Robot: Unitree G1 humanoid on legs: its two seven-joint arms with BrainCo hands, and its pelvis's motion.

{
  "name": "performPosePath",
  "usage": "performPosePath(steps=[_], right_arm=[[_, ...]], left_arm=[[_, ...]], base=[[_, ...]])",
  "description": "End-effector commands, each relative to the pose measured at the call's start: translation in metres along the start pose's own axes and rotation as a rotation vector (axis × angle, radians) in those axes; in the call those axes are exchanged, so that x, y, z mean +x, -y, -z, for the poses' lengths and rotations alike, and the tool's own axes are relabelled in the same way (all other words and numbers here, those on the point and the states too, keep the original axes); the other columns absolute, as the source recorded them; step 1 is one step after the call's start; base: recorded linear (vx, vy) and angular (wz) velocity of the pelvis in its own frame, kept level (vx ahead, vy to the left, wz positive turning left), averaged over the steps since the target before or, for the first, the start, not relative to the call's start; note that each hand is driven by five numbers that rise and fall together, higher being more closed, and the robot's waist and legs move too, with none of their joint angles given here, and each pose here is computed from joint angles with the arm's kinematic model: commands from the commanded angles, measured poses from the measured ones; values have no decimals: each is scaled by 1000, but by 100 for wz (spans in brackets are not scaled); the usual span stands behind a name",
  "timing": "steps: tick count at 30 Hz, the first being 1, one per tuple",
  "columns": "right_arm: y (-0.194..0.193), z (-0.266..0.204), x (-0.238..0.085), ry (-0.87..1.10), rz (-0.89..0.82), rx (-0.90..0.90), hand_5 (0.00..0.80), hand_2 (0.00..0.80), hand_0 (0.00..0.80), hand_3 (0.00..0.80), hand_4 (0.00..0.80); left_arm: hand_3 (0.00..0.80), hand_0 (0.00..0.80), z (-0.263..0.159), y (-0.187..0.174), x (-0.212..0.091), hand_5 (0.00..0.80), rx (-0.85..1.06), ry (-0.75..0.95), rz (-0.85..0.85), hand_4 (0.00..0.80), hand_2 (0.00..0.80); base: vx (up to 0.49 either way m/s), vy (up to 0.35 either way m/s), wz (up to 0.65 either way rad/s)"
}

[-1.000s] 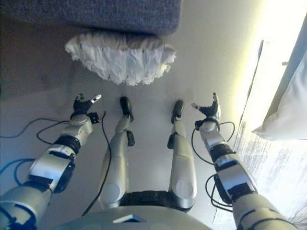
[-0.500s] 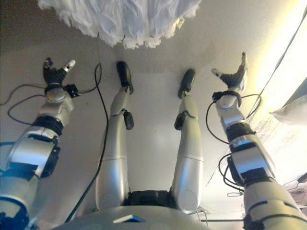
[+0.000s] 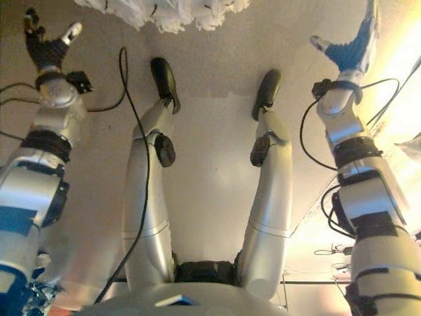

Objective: Pick up the cushion and take it to the sofa

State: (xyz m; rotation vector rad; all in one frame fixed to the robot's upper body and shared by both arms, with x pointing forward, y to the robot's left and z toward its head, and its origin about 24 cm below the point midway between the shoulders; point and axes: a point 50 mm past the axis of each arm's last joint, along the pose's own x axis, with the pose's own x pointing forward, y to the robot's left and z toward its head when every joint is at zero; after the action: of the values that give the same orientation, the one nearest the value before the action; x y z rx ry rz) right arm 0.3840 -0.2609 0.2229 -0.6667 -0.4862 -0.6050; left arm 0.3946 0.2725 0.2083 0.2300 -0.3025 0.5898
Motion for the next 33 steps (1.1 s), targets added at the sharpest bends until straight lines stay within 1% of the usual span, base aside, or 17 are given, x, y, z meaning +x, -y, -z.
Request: performPosePath(steps=[1, 6, 13, 17, 20, 22, 24, 25, 26, 27, 28, 31, 33], right_arm=[[17, -23, 12, 171, -25, -28, 0, 0, 0, 0, 0], [12, -57, 26, 279, -57, -9, 0, 0, 0, 0, 0], [3, -97, 36, 385, -109, 32, 0, 0, 0, 0, 0], [-4, -118, 38, 444, -169, 64, 0, 0, 0, 0, 0], [-5, -134, 40, 481, -209, 103, 0, 0, 0, 0, 0], [-7, -149, 41, 501, -276, 164, 0, 0, 0, 0, 0], [-12, -161, 40, 516, -389, 237, 0, 0, 0, 0, 0], [-14, -165, 39, 513, -446, 275, 0, 0, 0, 0, 0], [-17, -168, 37, 507, -530, 321, 0, 0, 0, 0, 0], [-21, -172, 33, 503, -623, 370, 0, 0, 0, 0, 0], [-25, -176, 29, 506, -709, 410, 0, 0, 0, 0, 0], [-38, -185, 15, 505, -944, 545, 0, 0, 0, 0, 0], [-42, -191, 9, 512, -1045, 621, 0, 0, 0, 0, 0]], left_arm=[[0, 0, -4, -19, 7, 0, 18, 33, -39, 0, 0], [0, 0, -37, -6, 17, 0, 10, 113, 4, 0, 0], [0, 0, -70, 6, 25, 0, -26, 148, 29, 0, 0], [0, 0, -91, 11, 29, 0, -44, 197, 63, 0, 0], [0, 0, -108, 24, 27, 0, -67, 239, 174, 0, 0], [0, 0, -123, 45, 21, 0, -128, 271, 383, 0, 0], [0, 0, -133, 69, 8, 0, -189, 305, 614, 0, 0], [122, 122, -135, 78, 2, 122, -200, 312, 706, 122, 122], [361, 361, -137, 87, -6, 361, -206, 324, 810, 361, 361], [709, 709, -139, 98, -15, 709, -218, 342, 907, 709, 709], [800, 800, -140, 106, -23, 800, -231, 350, 992, 800, 800], [800, 800, -147, 126, -48, 800, -299, 379, 1234, 800, 800], [800, 800, -151, 133, -59, 800, -341, 392, 1346, 800, 800]], base=[[2, 51, 1], [1, 55, 2], [1, 16, 2], [10, 10, 3], [23, 17, 7], [36, 38, 7], [48, 44, 9], [48, 41, 14], [40, 33, 17], [36, 25, 16], [29, 18, 13], [14, -7, 8], [-1, -20, -1]])
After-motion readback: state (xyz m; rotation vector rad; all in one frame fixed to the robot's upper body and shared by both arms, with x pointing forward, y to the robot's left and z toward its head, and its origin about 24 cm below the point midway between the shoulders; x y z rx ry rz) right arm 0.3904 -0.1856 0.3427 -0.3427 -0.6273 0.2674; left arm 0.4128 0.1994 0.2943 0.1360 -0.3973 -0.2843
